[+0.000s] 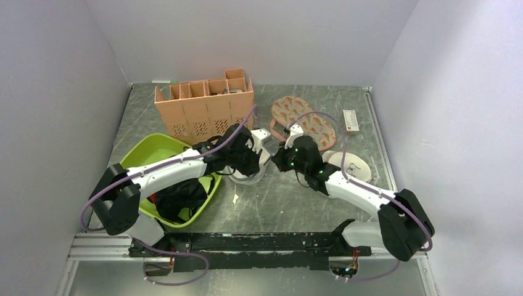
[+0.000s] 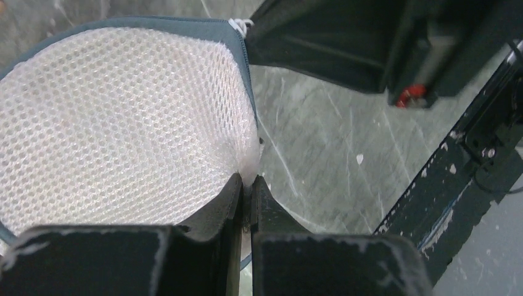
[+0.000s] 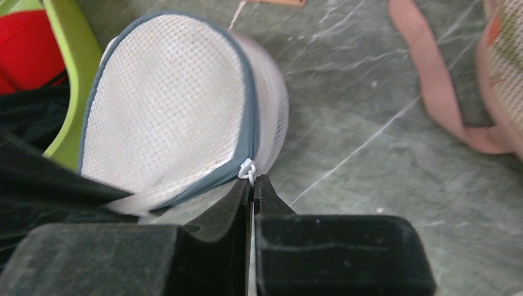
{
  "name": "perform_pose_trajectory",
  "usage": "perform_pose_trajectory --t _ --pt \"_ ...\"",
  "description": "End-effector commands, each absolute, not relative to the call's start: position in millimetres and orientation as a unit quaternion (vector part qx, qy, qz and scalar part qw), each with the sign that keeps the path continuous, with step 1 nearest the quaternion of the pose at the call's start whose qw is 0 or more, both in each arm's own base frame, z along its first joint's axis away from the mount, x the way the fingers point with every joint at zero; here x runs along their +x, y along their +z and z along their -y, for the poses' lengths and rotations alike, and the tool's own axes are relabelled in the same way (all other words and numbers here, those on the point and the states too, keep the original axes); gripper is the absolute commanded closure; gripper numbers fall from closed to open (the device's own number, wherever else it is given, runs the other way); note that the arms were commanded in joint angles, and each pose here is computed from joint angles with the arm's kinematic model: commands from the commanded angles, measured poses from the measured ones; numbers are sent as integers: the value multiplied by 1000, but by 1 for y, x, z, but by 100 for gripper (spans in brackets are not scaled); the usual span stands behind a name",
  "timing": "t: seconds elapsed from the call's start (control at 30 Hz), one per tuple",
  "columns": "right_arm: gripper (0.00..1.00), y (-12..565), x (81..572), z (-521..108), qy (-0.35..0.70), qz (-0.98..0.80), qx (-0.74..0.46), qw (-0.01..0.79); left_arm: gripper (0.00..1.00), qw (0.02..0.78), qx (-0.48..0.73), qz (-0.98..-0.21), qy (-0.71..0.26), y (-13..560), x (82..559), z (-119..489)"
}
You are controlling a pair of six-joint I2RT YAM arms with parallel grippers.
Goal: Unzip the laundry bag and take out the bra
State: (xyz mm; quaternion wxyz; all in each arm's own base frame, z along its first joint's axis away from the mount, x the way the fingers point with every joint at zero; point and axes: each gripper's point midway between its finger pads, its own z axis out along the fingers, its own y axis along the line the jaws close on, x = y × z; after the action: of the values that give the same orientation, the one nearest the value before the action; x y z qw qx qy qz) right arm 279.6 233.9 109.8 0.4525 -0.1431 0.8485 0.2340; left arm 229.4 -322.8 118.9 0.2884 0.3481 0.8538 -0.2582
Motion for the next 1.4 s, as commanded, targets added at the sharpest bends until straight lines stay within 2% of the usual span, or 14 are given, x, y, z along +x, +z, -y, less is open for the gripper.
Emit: perform_pose_trajectory --t 0.0,0.13,0.3,0.53,0.67,0.77,0.9,1.0,1.07,1.2,1.37 --pt "100 131 326 -219 260 -825 -137 483 93 258 328 -878 -233 100 218 302" --pt "100 131 317 -232 289 -821 -173 461 91 258 290 -897 -213 91 223 296" --pt "100 133 294 -228 310 -822 -173 446 84 283 261 -903 -190 94 236 291" --pt "100 142 266 -230 349 -824 -166 413 81 317 235 -905 -159 99 257 285" --pt "100 141 252 -232 356 -825 -166 407 73 322 229 -904 -163 103 259 286" --pt "100 142 249 -234 367 -818 -163 411 57 318 240 -896 -198 116 251 296" --pt "100 143 249 -239 380 -811 -161 414 20 311 244 -878 -269 142 235 312" --pt "100 145 248 -243 390 -807 -162 412 10 322 241 -860 -314 164 228 321" --pt "100 147 247 -244 391 -807 -165 411 10 331 235 -854 -326 171 230 325" --pt "100 151 246 -242 381 -806 -174 417 20 331 227 -860 -314 170 242 332" --pt "100 151 244 -240 379 -809 -172 416 26 318 241 -857 -327 167 246 348"
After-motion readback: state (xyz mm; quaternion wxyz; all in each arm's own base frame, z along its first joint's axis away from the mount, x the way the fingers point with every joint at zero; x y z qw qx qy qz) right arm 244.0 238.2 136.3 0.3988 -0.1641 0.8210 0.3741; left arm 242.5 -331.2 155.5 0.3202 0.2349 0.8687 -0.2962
